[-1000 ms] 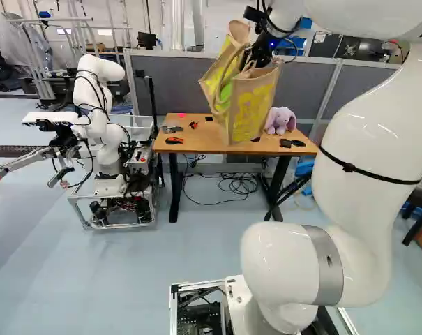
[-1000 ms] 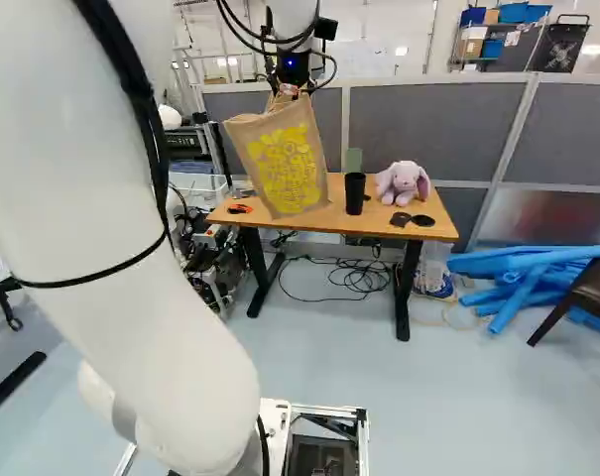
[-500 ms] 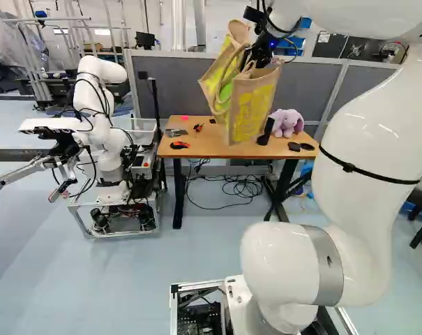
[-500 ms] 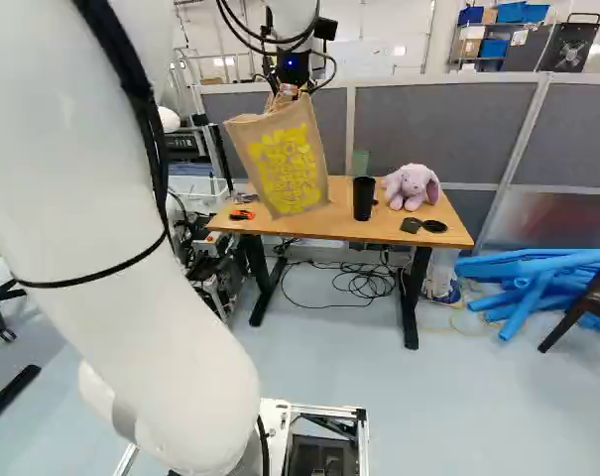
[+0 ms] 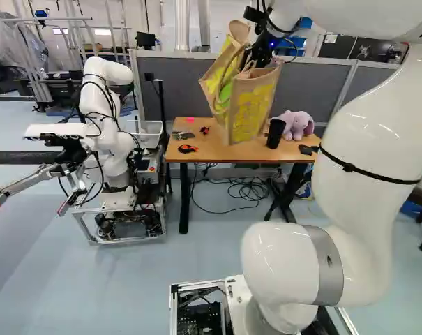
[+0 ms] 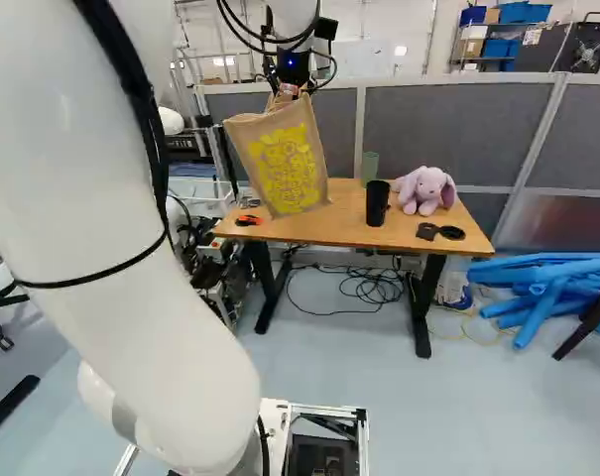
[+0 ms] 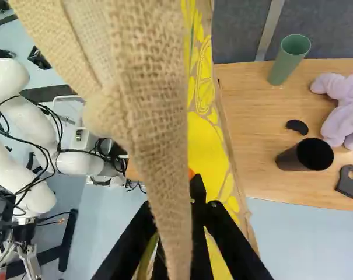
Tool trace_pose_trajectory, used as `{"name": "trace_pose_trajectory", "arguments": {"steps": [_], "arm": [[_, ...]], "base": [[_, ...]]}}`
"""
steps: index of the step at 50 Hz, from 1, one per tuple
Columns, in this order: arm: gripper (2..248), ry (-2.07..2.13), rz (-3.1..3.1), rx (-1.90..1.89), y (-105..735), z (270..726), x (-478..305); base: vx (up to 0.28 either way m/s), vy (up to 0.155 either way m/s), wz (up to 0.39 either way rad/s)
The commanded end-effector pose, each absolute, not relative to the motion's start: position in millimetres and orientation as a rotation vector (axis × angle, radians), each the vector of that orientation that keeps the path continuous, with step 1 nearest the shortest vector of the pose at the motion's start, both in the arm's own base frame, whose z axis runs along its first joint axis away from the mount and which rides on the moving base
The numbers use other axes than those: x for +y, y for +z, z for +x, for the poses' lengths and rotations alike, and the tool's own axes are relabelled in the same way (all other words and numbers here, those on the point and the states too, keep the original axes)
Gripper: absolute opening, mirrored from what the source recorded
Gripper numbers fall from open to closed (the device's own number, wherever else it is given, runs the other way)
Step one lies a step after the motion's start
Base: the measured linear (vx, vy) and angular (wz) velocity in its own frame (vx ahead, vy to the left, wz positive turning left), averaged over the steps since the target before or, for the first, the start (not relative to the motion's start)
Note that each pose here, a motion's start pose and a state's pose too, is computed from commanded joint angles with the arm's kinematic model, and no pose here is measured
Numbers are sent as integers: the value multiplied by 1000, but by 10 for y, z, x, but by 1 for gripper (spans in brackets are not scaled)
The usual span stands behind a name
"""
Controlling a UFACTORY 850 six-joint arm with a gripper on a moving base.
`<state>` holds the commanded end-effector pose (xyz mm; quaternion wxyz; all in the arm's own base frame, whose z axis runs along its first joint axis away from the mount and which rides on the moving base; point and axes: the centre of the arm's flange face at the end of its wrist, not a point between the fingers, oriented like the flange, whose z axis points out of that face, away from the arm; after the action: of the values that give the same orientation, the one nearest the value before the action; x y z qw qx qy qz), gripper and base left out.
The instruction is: Pick up the bag on the ground and place it on the table
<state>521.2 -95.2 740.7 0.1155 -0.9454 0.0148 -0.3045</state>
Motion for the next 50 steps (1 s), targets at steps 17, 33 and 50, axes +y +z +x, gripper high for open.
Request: {"name": "trace_pose_trajectory", "arguments": {"steps": [17,33,50], "arm": [[21,-892,-2770,43,7407,5212,-952],[21,-892,-2770,43,7407,5212,-952],[21,-892,-2770,43,7407,5212,-952]], "base": [[97,50,-10],[51,57,-56],[-1,1,-1]]}}
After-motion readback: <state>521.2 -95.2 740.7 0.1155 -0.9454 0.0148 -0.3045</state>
